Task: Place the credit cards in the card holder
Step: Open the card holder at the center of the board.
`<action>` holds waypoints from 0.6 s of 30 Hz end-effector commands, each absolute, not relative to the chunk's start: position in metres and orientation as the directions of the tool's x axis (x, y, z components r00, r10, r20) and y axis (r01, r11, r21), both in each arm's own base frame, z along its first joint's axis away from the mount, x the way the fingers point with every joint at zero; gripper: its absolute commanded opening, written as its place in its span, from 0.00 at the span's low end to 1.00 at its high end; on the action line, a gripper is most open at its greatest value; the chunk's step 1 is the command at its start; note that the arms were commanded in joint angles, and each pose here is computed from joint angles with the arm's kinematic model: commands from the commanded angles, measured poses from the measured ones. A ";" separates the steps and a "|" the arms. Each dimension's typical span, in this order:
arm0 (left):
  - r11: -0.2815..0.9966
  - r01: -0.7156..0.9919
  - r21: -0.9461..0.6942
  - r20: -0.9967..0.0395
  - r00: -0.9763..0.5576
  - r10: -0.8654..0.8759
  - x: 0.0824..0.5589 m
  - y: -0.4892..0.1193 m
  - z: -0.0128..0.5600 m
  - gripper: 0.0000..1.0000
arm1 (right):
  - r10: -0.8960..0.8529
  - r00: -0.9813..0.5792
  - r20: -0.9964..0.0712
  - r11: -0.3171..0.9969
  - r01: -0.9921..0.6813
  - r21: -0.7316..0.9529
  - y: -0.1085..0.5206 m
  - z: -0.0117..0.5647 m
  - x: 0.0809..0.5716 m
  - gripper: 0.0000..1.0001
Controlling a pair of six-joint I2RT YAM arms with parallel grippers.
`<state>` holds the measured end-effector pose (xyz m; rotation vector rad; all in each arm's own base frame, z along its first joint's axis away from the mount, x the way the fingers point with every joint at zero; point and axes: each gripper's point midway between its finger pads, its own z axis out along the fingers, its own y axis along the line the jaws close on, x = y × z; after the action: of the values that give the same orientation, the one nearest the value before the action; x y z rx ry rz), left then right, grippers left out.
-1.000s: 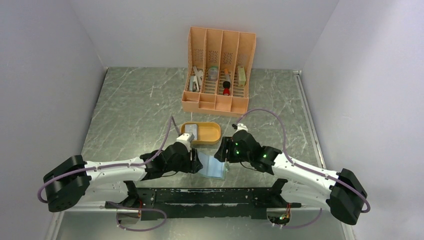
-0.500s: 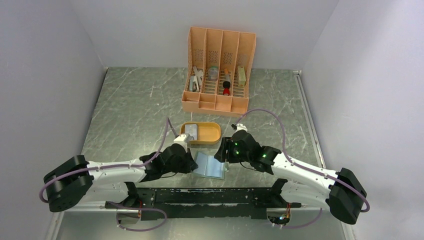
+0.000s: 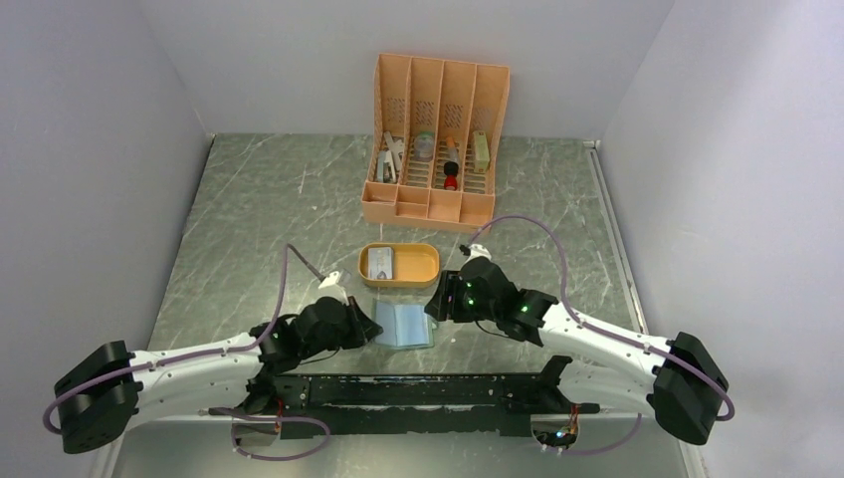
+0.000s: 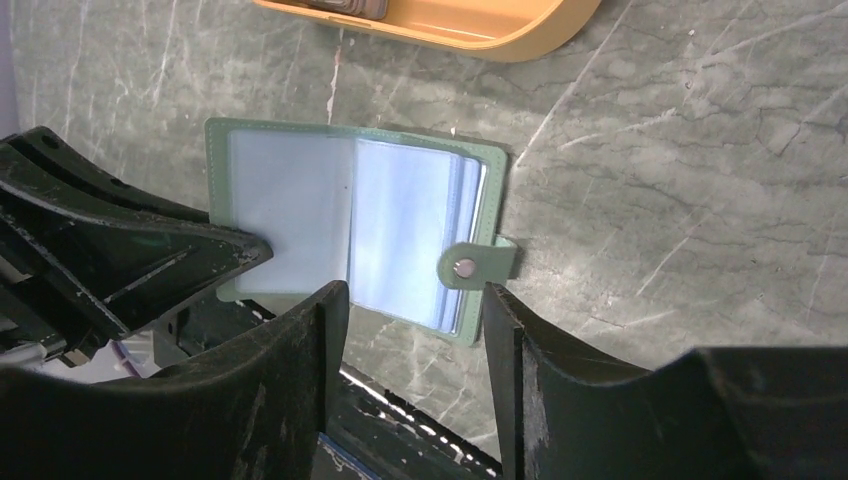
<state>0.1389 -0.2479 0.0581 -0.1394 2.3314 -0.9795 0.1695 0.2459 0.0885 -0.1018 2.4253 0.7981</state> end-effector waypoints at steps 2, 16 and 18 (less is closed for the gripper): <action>0.690 0.006 -0.724 -0.415 -0.803 -0.428 0.141 -0.241 0.048 0.05 | 0.132 -0.817 -0.561 0.791 -0.254 0.556 0.260 0.105 0.178 0.55; 0.817 0.038 -0.576 -0.503 -0.804 -0.317 0.141 -0.220 0.055 0.66 | 0.099 -0.812 -0.575 0.790 -0.287 0.542 0.271 0.113 0.185 0.58; 0.829 0.049 -0.557 -0.526 -0.793 -0.306 0.143 -0.215 0.065 0.69 | 0.099 -0.805 -0.586 0.788 -0.296 0.540 0.278 0.119 0.192 0.59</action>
<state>0.1375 -0.2289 0.0489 -0.2263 2.4046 -0.8476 0.1802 0.2621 0.0992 -0.1146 2.4145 0.8187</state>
